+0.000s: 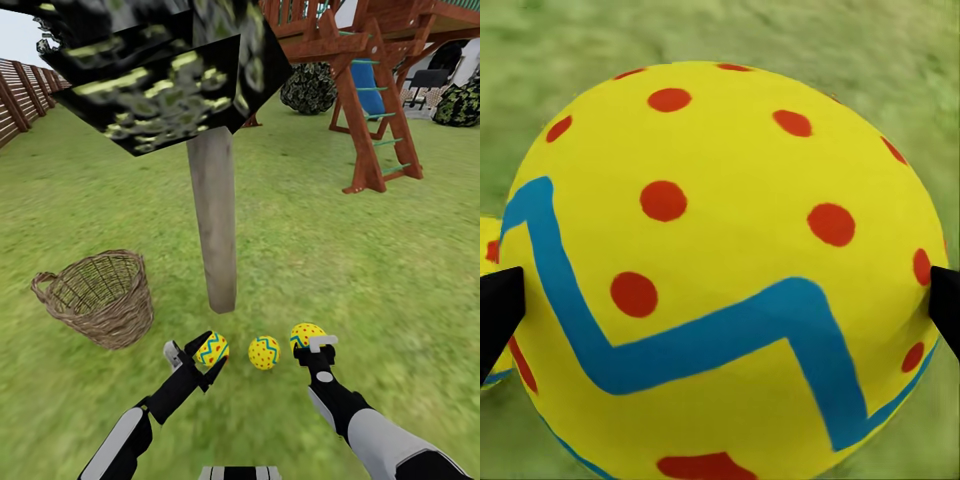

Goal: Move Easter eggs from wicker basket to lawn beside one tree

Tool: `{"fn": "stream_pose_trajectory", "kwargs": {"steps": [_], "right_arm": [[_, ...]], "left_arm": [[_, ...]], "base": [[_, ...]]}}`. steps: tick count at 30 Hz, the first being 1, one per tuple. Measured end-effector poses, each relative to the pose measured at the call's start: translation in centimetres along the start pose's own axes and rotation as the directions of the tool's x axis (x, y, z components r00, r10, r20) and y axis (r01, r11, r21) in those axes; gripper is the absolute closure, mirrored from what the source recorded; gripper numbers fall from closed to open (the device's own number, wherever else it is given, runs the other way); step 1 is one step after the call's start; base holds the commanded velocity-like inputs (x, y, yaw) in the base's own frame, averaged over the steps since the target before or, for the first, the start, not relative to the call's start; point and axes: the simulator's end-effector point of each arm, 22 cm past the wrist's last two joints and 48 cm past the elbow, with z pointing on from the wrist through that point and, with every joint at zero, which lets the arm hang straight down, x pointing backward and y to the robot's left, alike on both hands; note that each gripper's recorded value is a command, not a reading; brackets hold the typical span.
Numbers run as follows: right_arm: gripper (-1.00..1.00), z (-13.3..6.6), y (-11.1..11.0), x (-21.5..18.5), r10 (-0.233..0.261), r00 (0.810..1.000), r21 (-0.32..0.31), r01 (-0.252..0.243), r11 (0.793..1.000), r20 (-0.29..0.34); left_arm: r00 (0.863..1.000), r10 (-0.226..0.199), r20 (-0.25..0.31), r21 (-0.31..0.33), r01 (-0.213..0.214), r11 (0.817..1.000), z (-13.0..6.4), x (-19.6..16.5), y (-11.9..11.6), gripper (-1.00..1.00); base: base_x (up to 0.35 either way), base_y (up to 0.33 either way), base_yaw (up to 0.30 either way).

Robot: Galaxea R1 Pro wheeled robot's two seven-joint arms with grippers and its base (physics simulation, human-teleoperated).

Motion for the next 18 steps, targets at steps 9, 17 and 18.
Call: {"fn": "stream_pose_trajectory", "kwargs": {"steps": [9, 17, 18], "right_arm": [[1.0, 0.0, -0.1, 0.1, 0.0, 1.0, 0.0, 0.0, 1.0, -0.002], [1.0, 0.6, 0.3, 1.8, -0.003, 1.0, -0.004, 0.003, 1.0, -0.028], [1.0, 0.6, 0.4, 2.1, -0.005, 0.999, -0.005, 0.005, 1.0, -0.033]], "left_arm": [[1.0, -0.006, 0.005, -0.002, 0.006, 1.0, -0.1, -0.2, 0.3, -1.0], [1.0, -0.025, 0.013, -0.021, 0.025, 0.999, -0.3, -0.6, 1.7, -1.0], [1.0, -0.028, 0.014, -0.025, 0.028, 0.999, -0.3, -0.7, 1.9, -1.0]], "base": [[0.19, 0.0, 0.0], [0.001, 0.0, 0.0], [0.0, 0.0, 0.0]]}}
